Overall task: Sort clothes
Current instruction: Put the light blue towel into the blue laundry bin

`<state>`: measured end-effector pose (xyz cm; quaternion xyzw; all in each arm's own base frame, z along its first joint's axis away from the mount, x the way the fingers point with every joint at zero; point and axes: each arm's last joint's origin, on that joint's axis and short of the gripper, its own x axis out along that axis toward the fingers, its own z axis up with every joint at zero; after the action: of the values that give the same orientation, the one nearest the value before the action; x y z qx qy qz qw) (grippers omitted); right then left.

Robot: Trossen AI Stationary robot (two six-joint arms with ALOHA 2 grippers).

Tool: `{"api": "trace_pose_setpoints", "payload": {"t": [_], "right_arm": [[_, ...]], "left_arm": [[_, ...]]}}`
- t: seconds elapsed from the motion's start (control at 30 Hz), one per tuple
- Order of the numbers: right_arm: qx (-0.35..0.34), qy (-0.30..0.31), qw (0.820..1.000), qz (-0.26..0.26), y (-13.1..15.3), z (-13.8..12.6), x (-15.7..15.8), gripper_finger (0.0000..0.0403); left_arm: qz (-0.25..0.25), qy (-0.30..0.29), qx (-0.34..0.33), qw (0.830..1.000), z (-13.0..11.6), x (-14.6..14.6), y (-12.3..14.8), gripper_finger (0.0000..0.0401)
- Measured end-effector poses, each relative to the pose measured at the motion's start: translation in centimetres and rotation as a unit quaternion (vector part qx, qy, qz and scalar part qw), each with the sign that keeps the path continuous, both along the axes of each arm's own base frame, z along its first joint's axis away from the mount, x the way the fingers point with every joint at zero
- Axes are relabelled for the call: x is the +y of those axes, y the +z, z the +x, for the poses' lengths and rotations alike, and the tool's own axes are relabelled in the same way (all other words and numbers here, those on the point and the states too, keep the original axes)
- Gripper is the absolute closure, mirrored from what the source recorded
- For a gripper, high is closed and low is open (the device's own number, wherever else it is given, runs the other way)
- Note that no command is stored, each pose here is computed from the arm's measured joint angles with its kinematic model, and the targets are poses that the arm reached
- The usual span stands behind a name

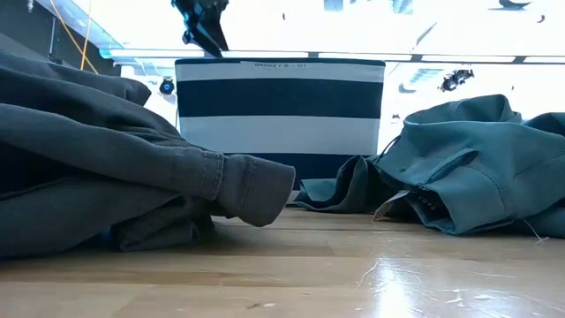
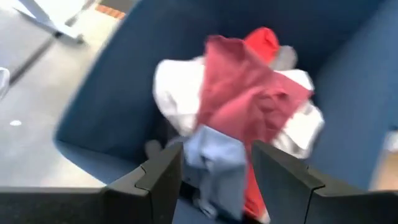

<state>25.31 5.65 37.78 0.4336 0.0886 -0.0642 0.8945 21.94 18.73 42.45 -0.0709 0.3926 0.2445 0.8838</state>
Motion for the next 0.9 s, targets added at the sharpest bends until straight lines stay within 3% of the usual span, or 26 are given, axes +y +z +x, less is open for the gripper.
{"api": "trace_pose_setpoints", "payload": {"t": [0.37,0.57,0.8,0.9], "right_arm": [[0.01,-0.029,0.999,-0.039,-0.2,-0.7,1.9,0.0225],[0.022,-0.036,0.998,-0.053,-0.5,-0.8,1.8,0.0225],[0.024,-0.033,0.997,-0.066,-0.5,-0.8,1.8,0.0225],[0.025,-0.033,0.996,-0.074,-0.5,-0.8,1.7,0.0225]], "left_arm": [[-0.104,-0.031,0.041,0.993,-3.6,-6.7,1.3,0.0215],[-0.168,-0.004,0.015,0.986,-6.4,-11.9,0.4,0.0215],[-0.219,0.133,-0.011,0.967,-10.6,-15.9,-3.1,0.0215],[-0.243,0.243,-0.04,0.938,-11.2,-16.3,-5.2,0.0215]]}}
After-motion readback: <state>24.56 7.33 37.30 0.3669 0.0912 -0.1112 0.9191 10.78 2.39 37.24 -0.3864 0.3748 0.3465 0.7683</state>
